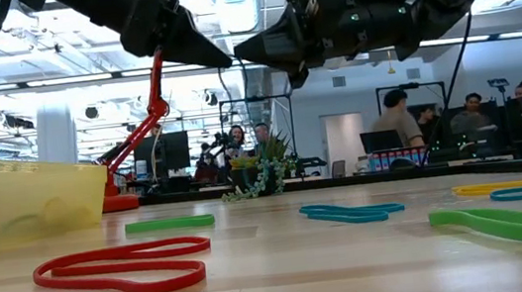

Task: Pick and place items into bin
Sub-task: Put the blue rubber band into the yellow bin

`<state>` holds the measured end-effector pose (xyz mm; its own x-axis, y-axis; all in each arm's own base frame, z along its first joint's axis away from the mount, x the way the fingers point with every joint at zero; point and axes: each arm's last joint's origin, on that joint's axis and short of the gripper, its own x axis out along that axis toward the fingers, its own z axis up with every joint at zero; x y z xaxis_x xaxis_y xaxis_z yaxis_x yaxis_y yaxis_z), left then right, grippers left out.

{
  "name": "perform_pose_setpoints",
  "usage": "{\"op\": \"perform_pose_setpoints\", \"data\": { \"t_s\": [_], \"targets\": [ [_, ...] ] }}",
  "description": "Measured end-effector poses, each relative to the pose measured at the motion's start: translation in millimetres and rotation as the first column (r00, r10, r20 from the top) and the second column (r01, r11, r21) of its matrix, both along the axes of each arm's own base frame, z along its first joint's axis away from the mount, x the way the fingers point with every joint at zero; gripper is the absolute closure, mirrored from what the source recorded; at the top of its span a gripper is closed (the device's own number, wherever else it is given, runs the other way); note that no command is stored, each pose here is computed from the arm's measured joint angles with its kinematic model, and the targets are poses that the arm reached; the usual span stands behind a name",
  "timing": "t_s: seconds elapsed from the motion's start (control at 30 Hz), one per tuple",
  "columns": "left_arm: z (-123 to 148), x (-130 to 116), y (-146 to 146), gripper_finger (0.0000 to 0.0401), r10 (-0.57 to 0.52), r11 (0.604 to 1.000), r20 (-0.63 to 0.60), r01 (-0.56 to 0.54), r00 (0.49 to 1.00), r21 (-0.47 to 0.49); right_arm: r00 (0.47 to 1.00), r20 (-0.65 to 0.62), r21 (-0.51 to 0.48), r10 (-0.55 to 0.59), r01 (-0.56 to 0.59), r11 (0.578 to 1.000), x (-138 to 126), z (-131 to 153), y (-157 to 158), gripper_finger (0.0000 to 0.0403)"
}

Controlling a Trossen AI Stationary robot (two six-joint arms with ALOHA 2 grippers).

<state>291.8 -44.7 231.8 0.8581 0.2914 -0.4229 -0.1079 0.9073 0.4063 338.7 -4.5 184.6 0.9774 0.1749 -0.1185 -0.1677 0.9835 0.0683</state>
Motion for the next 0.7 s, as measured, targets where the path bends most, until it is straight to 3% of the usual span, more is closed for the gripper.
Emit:
{"op": "perform_pose_setpoints", "data": {
  "t_s": [0.07, 0.27, 0.37, 0.53, 0.6, 0.7],
  "targets": [
    [0, 0, 0, 0.0393, 0.001, 1.0, -0.001, -0.001, 1.0, 0.0, 1.0, -0.009, 0.002, -0.005, 0.005, 1.0, 0, -1, -1, 0.0403],
    [-1, -1, 1, 0.0399, 0.051, 0.998, -0.012, -0.051, 0.999, 0.033, 0.999, -0.051, 0.033, -0.019, 0.021, 0.999, -1, -4, -2, 0.0399],
    [-5, -6, 0, 0.0399, 0.132, 0.987, -0.053, -0.126, 0.99, 0.104, 0.992, -0.127, 0.034, -0.02, 0.024, 0.999, -2, -11, -2, 0.0383],
    [-2, -23, -3, 0.04, 0.392, 0.886, -0.082, -0.352, 0.917, 0.301, 0.978, -0.207, 0.035, -0.021, 0.029, 0.999, -4, -19, -2, 0.0343],
    [7, -31, -8, 0.04, 0.427, 0.875, -0.09, -0.386, 0.9, 0.292, 0.975, -0.223, 0.035, -0.021, 0.03, 0.999, -5, -20, -2, 0.0331],
    [23, -43, -18, 0.04, 0.391, 0.917, -0.193, -0.362, 0.9, 0.17, 0.97, -0.239, 0.032, -0.033, 0.042, 0.999, -5, -22, -2, 0.0317]
  ]
}}
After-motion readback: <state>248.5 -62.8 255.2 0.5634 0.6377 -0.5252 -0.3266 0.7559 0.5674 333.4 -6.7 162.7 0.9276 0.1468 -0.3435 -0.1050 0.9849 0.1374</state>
